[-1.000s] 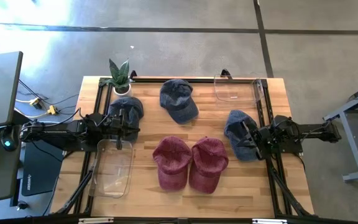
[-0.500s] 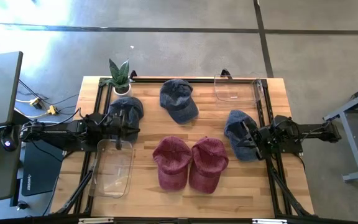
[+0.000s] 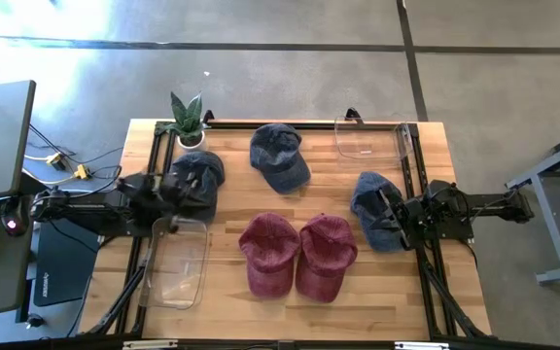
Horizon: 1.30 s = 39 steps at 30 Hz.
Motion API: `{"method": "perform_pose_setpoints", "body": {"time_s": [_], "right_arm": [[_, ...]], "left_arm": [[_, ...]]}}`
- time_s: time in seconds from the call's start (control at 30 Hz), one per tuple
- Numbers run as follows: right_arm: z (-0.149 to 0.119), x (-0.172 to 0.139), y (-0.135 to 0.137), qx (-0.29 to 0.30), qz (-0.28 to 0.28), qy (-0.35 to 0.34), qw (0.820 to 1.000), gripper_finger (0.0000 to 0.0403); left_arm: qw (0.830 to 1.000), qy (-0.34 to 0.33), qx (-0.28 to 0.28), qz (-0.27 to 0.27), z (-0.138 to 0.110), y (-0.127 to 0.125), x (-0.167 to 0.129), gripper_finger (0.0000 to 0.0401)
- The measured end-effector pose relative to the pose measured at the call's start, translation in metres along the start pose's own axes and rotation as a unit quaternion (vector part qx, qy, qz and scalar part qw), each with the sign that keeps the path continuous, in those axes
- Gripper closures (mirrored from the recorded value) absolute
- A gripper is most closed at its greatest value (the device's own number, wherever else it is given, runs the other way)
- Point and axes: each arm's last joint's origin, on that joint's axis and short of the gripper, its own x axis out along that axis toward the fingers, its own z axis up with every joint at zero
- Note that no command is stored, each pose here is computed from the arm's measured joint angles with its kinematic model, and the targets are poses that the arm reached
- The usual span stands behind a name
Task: Pick & Place hat
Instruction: Put the left red cap into the bottom transparent bin
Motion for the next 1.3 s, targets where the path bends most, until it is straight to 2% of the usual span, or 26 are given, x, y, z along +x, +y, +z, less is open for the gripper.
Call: {"method": "perform_pose_setpoints", "body": {"time_s": [0.07,0.1,0.2,0.3,0.5,0.7,0.83,0.93,1.07,1.2,1.3], "right_arm": [[0.0,0.0,0.0,0.0,0.0,0.0,1.0,0.0391],[0.0,0.0,0.0,0.0,0.0,0.0,1.0,0.0391],[0.0,0.0,0.0,0.0,0.0,0.0,1.0,0.0391],[0.0,0.0,0.0,0.0,0.0,0.0,1.0,0.0391],[0.0,0.0,0.0,0.0,0.0,0.001,1.0,0.0391],[0.0,0.0,0.0,0.0,0.0,0.002,1.0,0.0391],[0.0,0.0,0.0,0.001,0.0,0.002,1.0,0.0391],[-0.001,0.0,0.0,0.001,0.0,0.003,1.0,0.0391],[-0.001,0.0,0.0,0.001,0.0,0.004,1.0,0.0391],[-0.001,0.0,0.0,0.002,0.0,0.005,1.0,0.0391],[-0.001,0.0,0.0,0.002,0.0,0.006,1.0,0.0391]], "left_arm": [[0.998,-0.035,0.018,-0.053,0.009,-0.006,0.001,0.0387],[0.997,-0.041,0.024,-0.063,0.012,-0.007,0.001,0.0387],[0.997,-0.031,0.051,-0.043,0.025,-0.01,0.007,0.0387],[0.996,-0.003,0.084,0.01,0.037,-0.009,0.02,0.0387],[0.985,0.113,0.089,0.092,0.043,0.004,0.063,0.0387],[0.953,0.256,0.096,0.129,0.032,0.022,0.116,0.0382],[0.928,0.335,0.087,0.14,0.025,0.034,0.152,0.0341],[0.904,0.395,0.074,0.147,0.018,0.042,0.178,0.0285],[0.861,0.481,0.055,0.156,0.012,0.046,0.211,0.0199],[0.786,0.58,0.071,0.202,0.003,0.045,0.237,0.0138],[0.745,0.623,0.108,0.211,-0.011,0.04,0.253,0.0121]]}}
